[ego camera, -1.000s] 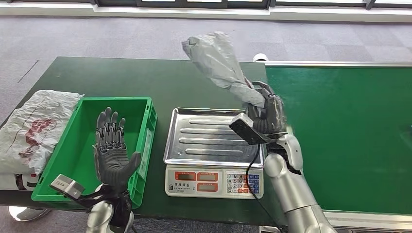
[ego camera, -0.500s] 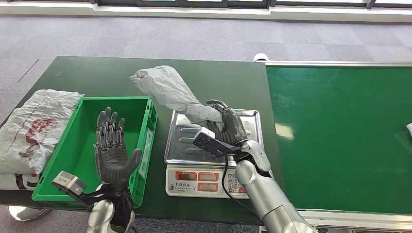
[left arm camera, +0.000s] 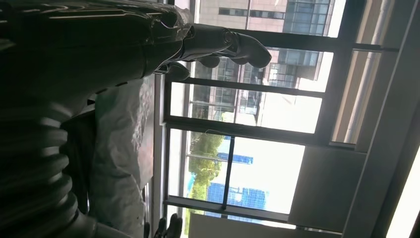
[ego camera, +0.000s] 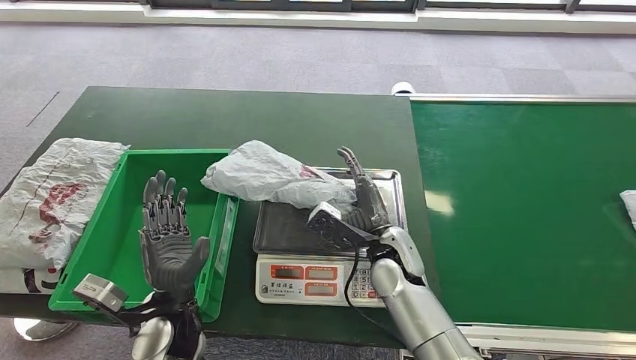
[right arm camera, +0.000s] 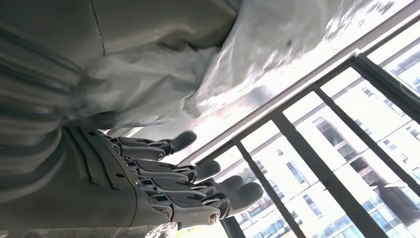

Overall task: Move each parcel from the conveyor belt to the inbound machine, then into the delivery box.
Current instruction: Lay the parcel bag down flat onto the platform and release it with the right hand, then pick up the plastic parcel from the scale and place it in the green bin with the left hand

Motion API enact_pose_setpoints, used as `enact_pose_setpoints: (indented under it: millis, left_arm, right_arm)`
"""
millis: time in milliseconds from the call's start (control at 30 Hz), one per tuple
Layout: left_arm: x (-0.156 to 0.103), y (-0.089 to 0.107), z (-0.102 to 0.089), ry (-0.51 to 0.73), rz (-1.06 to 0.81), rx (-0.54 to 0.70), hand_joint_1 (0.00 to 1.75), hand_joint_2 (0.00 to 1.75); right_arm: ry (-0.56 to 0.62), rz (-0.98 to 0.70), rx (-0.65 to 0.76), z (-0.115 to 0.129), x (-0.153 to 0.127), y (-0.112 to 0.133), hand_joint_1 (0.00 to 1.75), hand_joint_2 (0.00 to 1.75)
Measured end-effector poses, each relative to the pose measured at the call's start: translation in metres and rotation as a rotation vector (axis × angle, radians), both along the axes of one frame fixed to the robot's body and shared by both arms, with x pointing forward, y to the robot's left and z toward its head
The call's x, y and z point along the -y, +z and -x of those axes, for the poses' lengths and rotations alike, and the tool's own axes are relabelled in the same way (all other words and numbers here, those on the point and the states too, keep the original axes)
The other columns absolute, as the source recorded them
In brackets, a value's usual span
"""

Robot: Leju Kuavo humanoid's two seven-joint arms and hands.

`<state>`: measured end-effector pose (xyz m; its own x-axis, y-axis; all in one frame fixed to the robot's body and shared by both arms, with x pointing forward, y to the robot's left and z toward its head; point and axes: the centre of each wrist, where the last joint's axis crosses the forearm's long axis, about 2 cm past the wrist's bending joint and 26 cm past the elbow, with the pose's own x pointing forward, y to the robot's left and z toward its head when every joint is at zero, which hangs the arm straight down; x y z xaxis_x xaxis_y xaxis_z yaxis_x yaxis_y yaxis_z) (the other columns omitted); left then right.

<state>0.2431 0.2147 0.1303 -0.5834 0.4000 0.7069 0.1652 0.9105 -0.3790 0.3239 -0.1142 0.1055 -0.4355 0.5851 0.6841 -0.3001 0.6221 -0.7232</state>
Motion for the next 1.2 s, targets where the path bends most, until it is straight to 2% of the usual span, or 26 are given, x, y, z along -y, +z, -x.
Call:
enact_pose_setpoints:
  millis: [267, 433, 700, 867, 1133, 1200]
  left_arm:
    - [-0.002, 0.005, 0.003, 0.021, -0.052, -0.002, 0.0, 0.0]
    - [-0.006, 0.002, 0.007, 0.139, -0.157, -0.042, 0.0, 0.0]
    - [-0.007, 0.007, 0.003, 0.315, -0.349, -0.114, 0.0, 0.0]
    - [0.004, 0.019, -0.009, 0.401, -0.619, -0.091, 0.0, 0.0]
    - [0.014, 0.023, -0.02, 0.383, -0.676, -0.063, 0.0, 0.0]
    - [0.016, 0.023, -0.022, 0.367, -0.717, -0.072, 0.0, 0.87]
  right_arm:
    - [-0.052, -0.046, 0.028, 0.034, 0.029, -0.011, 0.0, 1.75]
    - [0.011, -0.314, 0.028, 0.062, 0.052, -0.009, 0.0, 1.75]
    - [0.097, -0.676, 0.074, 0.09, 0.089, 0.014, 0.0, 1.75]
    - [0.178, -0.864, 0.133, 0.111, 0.112, 0.025, 0.0, 1.75]
    - [0.161, -0.88, 0.188, 0.123, 0.133, 0.034, 0.0, 1.75]
    - [0.173, -0.887, 0.201, 0.124, 0.135, 0.035, 0.0, 1.75]
